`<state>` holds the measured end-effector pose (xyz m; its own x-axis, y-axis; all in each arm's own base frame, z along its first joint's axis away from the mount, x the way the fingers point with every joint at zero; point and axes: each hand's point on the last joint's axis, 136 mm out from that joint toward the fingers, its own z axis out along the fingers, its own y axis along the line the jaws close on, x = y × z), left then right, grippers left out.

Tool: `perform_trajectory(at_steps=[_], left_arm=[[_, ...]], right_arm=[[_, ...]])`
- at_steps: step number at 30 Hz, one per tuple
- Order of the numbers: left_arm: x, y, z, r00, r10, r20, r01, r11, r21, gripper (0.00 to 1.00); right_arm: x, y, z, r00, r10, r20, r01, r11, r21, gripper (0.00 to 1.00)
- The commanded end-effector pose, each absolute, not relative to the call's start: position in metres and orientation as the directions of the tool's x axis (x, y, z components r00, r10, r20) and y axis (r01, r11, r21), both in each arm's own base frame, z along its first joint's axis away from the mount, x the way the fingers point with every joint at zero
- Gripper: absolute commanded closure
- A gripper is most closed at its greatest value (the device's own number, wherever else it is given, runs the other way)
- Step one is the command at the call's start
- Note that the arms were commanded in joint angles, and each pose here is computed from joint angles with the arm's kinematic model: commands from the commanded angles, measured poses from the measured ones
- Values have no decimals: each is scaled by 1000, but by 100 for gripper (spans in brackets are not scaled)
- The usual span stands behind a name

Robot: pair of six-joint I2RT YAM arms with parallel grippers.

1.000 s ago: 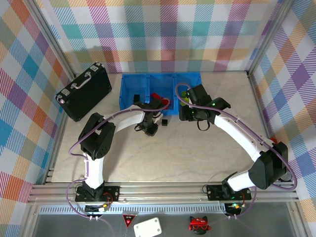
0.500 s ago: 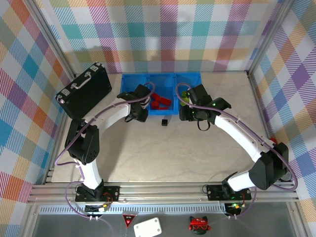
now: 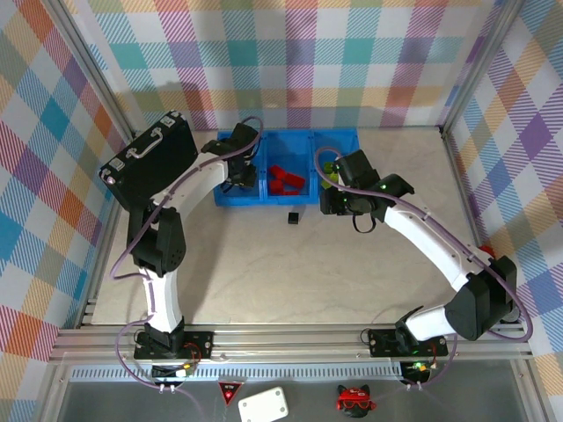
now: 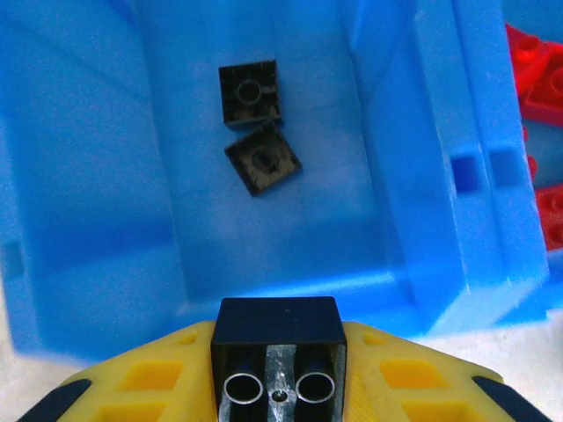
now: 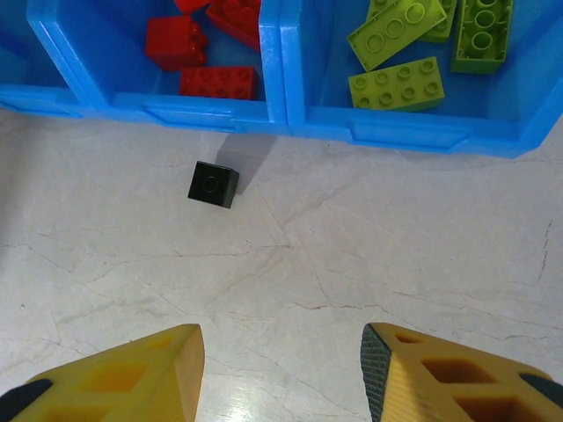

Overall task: Sort the legos into containers by color
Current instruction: Place the lego in the container.

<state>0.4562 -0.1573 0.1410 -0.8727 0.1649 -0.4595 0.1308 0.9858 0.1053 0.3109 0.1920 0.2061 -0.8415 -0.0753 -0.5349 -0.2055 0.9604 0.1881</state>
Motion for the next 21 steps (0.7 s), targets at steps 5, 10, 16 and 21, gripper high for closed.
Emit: perform_trajectory(at_steps=[5, 10, 16, 21], left_arm=[[472, -158, 123, -917, 38, -396, 64, 997, -52, 66], [476, -165, 104, -941, -43, -335, 22, 982, -189, 65], [476, -176, 86, -958, -65, -279, 16, 960, -279, 65], [474, -180, 73, -967, -71, -245, 6, 954, -301, 60]], right_arm=[[304, 182, 206, -846, -80, -527, -196, 966, 169, 48], [304, 183, 205, -847, -83, -525, -200, 965, 170, 48], [305, 185, 202, -851, -84, -519, -201, 964, 174, 48], [306, 191, 196, -860, -79, -505, -202, 960, 193, 48]])
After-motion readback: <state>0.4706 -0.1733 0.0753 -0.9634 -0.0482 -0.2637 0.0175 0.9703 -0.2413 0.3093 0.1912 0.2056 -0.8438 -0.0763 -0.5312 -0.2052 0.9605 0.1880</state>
